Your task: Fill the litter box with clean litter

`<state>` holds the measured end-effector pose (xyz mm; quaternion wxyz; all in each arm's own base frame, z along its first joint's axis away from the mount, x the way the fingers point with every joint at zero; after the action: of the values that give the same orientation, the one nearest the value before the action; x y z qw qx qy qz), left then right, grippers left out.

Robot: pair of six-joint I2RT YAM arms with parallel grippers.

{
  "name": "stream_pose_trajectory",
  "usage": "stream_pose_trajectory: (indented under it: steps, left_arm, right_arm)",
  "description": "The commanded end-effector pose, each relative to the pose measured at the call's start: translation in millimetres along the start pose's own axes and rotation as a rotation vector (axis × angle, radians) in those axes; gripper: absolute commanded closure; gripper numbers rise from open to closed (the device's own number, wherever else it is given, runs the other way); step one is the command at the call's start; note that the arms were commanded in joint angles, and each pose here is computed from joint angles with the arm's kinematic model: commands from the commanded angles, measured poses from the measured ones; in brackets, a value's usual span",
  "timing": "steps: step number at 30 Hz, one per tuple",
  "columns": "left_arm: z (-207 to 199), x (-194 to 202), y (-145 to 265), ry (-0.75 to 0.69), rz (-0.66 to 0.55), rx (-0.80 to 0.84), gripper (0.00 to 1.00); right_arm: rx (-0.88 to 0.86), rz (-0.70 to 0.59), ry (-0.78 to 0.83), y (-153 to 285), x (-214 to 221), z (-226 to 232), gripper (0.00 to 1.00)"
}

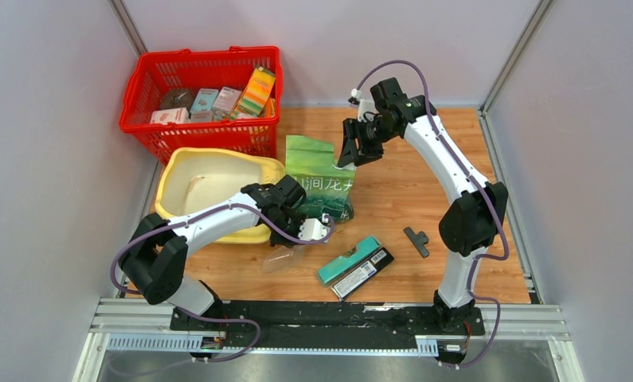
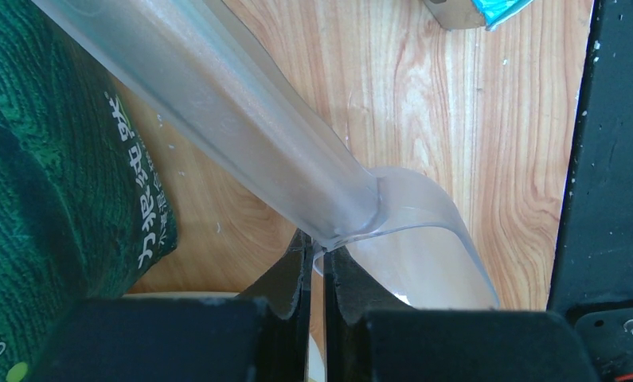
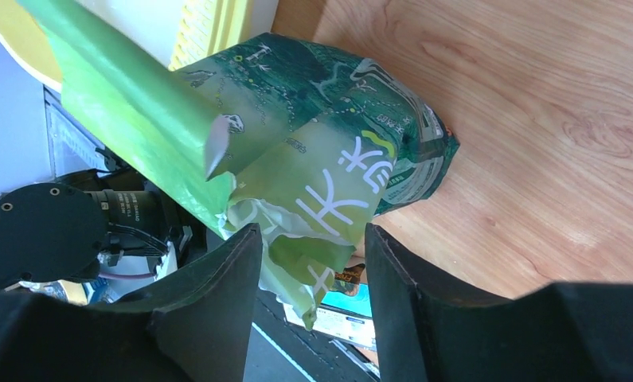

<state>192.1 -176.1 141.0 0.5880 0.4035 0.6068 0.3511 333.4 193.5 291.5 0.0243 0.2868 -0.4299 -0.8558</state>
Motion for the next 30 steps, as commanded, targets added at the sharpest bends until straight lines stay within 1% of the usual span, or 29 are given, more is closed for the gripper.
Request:
stream_pose_trajectory:
  steps: [1, 4, 7, 10, 11, 12, 14, 17, 20, 21, 22, 24, 26, 28, 30]
  left_arm:
    - [-1, -4, 7, 0.006, -0.026, 0.012, 1.00]
    - [-1, -4, 7, 0.010, -0.025, 0.016, 1.00]
    - [-2, -4, 7, 0.011, -0.025, 0.018, 1.00]
    - [-2, -4, 6, 0.010, -0.026, 0.019, 1.00]
    - [-2, -5, 6, 0.008, -0.027, 0.021, 1.00]
    - [-2, -5, 6, 0.007, -0.029, 0.019, 1.00]
    - [-1, -6, 5, 0.006, -0.033, 0.019, 1.00]
    - [0, -6, 5, 0.006, -0.039, 0.016, 1.00]
    - [0, -6, 5, 0.008, -0.041, 0.012, 1.00]
    - [1, -7, 5, 0.010, -0.042, 0.007, 1.00]
    - [1, -7, 5, 0.011, -0.042, 0.005, 1.00]
    - [2, -8, 6, 0.012, -0.046, -0.004, 1.00]
    - [4, -9, 7, 0.011, -0.050, -0.016, 1.00]
    - [4, -9, 7, 0.011, -0.047, -0.023, 1.00]
    - [5, -9, 7, 0.010, -0.049, -0.029, 1.00]
  right_arm:
    - [0.034, -0.032, -0.007, 7, -1, 0, 0.48]
    - [0.070, -0.043, 0.016, 8, -5, -2, 0.50]
    - [0.078, -0.028, 0.054, 10, -5, 0, 0.48]
    - [0.087, 0.000, 0.097, 12, 4, 12, 0.36]
    - [0.119, 0.030, 0.101, 8, 11, 11, 0.32]
    - [0.124, 0.049, 0.117, 5, 17, 16, 0.30]
    - [0.205, 0.082, 0.119, 2, 31, 17, 0.26]
    - [0.331, 0.076, 0.124, -1, 37, 14, 0.27]
    - [0.468, 0.042, 0.136, 1, 30, 7, 0.26]
    - [0.518, 0.008, 0.149, 6, 23, 8, 0.25]
    - [0.607, -0.017, 0.159, 10, 18, 3, 0.25]
    - [0.675, -0.060, 0.193, 16, 8, 2, 0.25]
    - [0.783, -0.078, 0.257, 24, 1, -6, 0.24]
    - [0.861, -0.048, 0.322, 30, 3, -14, 0.23]
    - [0.898, -0.067, 0.350, 39, 5, -14, 0.23]
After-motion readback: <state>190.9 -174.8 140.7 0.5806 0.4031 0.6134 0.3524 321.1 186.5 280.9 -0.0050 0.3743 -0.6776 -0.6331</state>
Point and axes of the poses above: each gripper's point midway between its finger pads, its own y axis back along the fingers, its own z axis along the line the jaws close on, x = y × z, the point moved 9 cm from there along y, back along the fingers, and after that the axes turned 8 degrees about y, right-handed, at the moved point
